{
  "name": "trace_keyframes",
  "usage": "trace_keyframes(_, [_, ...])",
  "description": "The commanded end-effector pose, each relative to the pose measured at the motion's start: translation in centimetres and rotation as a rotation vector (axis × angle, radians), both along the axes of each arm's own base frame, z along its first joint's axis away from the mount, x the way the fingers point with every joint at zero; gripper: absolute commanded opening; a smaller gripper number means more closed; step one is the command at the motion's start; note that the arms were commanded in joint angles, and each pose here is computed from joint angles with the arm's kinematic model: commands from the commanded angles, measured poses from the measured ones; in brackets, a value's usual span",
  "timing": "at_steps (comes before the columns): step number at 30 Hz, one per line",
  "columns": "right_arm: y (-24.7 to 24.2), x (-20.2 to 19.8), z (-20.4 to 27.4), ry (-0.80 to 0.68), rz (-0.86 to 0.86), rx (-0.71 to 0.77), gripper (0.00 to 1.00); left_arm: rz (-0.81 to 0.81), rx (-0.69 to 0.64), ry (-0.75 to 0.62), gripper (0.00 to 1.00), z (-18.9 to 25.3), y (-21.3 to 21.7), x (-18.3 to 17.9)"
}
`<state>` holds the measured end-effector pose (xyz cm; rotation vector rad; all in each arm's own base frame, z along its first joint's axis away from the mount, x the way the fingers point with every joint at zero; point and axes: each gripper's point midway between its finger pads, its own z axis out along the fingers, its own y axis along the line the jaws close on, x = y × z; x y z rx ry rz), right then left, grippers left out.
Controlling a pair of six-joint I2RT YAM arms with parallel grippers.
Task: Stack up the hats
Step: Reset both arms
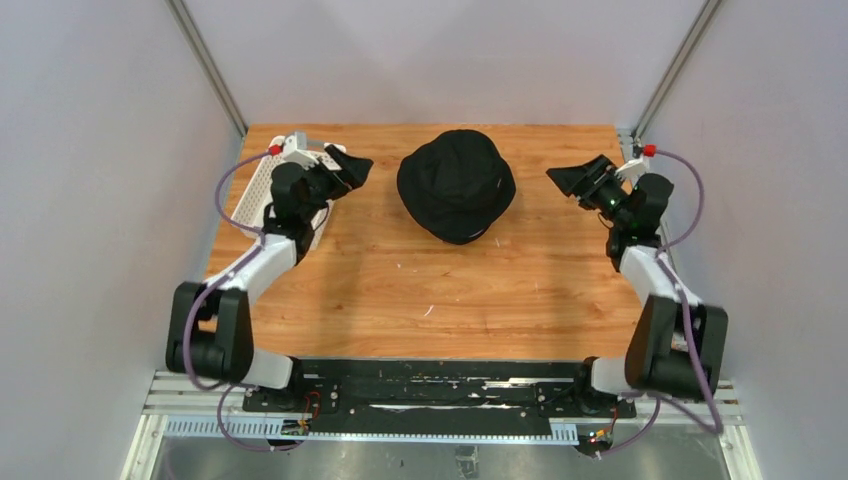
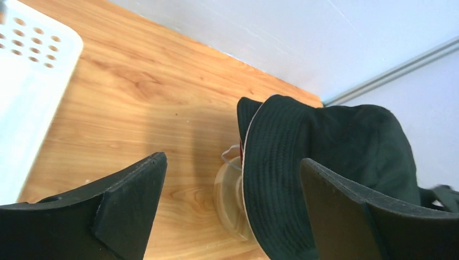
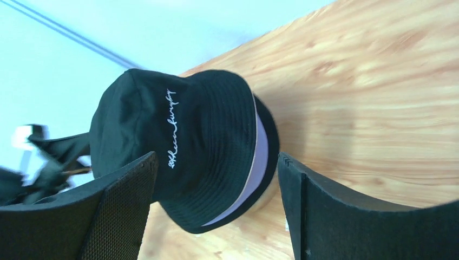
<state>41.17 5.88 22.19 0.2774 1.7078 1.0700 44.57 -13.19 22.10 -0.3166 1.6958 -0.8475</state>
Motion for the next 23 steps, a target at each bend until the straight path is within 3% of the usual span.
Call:
trace_keyframes(1, [-3.3, -2.6, 0.1, 0.078, -0.19, -0.317, 0.81, 0.109, 0.228, 0.111, 0.98, -1.6, 3.2, -3.5])
trace_keyframes(11, [-7.9, -6.7, 3.8, 0.085, -0.501, -0.414, 0.82, 0.212, 0.29, 0.042, 0.98, 2.1, 6.0, -9.3])
trace_keyframes(23, [-6.9, -6.4, 3.4, 0.071, -0.457, -0.362, 0.86, 0.226, 0.277, 0.004, 0.98, 3.1, 6.3, -10.1])
